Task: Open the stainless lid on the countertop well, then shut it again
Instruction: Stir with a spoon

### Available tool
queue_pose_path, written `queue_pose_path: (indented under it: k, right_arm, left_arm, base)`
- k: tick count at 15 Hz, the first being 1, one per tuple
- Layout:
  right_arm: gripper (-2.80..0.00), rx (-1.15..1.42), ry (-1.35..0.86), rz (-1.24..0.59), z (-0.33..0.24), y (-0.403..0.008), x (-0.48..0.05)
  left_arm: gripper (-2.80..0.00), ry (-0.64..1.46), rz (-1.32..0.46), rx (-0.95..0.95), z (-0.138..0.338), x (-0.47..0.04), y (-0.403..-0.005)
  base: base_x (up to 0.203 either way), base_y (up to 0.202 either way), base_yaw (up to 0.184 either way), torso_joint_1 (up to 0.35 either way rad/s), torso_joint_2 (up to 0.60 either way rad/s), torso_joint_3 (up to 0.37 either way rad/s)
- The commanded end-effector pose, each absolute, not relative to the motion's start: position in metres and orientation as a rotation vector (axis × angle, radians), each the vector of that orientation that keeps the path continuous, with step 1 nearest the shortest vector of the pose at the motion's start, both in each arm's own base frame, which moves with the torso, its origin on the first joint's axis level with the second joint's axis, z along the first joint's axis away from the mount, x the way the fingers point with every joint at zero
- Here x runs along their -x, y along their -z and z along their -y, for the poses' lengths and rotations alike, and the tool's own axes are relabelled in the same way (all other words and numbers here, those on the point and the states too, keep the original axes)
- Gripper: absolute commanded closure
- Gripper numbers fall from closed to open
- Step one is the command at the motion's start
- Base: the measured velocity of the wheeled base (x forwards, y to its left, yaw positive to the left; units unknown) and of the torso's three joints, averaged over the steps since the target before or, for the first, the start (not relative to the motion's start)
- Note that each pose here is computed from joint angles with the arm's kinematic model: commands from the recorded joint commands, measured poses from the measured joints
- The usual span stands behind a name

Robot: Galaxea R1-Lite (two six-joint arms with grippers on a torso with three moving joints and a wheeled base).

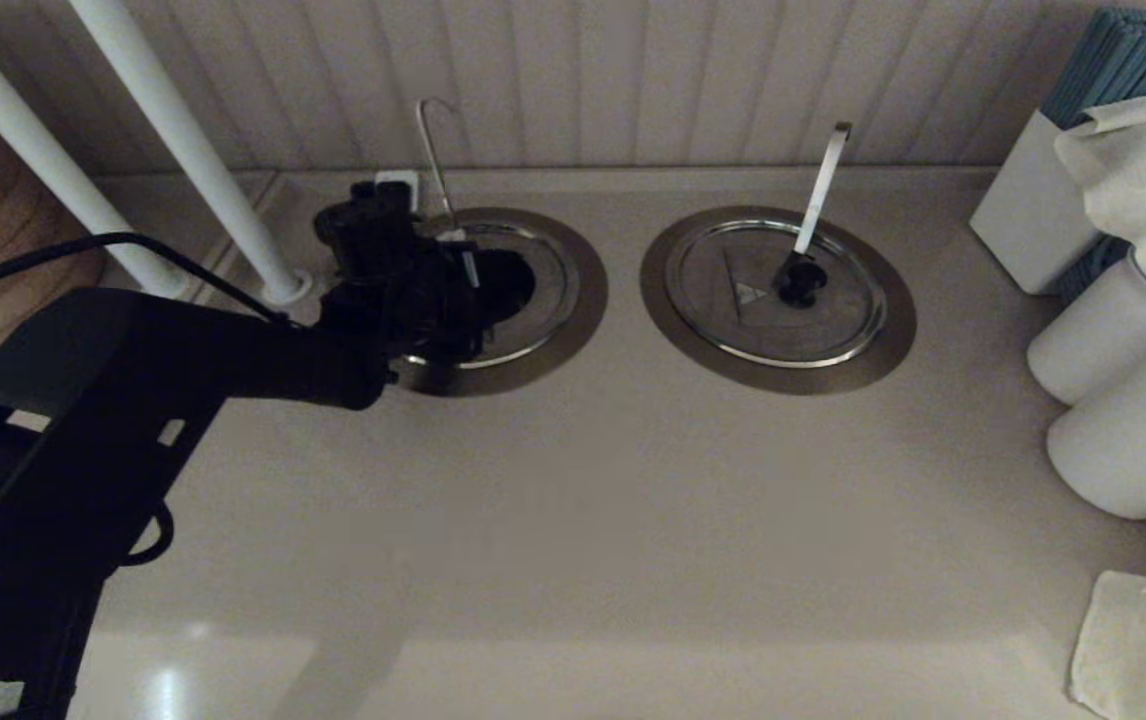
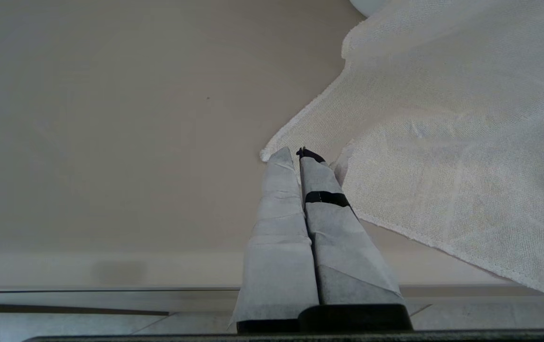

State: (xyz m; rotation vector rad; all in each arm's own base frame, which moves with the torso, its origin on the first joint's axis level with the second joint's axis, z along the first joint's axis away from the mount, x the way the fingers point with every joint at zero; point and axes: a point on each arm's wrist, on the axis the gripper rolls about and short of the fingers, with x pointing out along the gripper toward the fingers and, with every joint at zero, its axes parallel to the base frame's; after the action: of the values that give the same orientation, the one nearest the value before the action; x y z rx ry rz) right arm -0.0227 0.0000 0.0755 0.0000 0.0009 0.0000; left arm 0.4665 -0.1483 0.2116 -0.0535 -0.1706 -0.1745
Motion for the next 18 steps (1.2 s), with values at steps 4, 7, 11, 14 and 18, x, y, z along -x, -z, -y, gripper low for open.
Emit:
queue_pose_path:
  k: [4,7,11,14,18]
  right_arm:
    - [0.00,0.000,0.000,-0.002,0.000,-0.076,0.023]
    - [0.00,0.001,0.000,-0.002,0.000,-0.076,0.023]
    - [0.00,0.000,0.000,-0.002,0.000,-0.076,0.023]
    - [0.00,0.000,-0.001,-0.001,0.000,-0.076,0.023]
    - [0.00,0.000,0.000,-0.002,0.000,-0.076,0.023]
  left_arm:
    - [0.00,0.248,0.159,0.059,0.188,-0.462,-0.202]
    - [0.00,0.262,0.162,0.065,0.196,-0.448,-0.212]
    - [0.00,0.285,0.146,0.065,0.192,-0.415,-0.230]
    - [0.00,0.284,0.111,0.052,0.178,-0.390,-0.234]
    - [0.00,0.226,0.100,0.038,0.148,-0.383,-0.228]
  base:
    - [0.000,0.000,0.000,0.000,0.00,0.000]
    - [0.000,0.000,0.000,0.000,0.00,0.000]
    - [0.000,0.000,0.000,0.000,0.00,0.000]
    - [0.000,0.000,0.000,0.000,0.00,0.000]
    - [0.000,0.000,0.000,0.000,0.00,0.000]
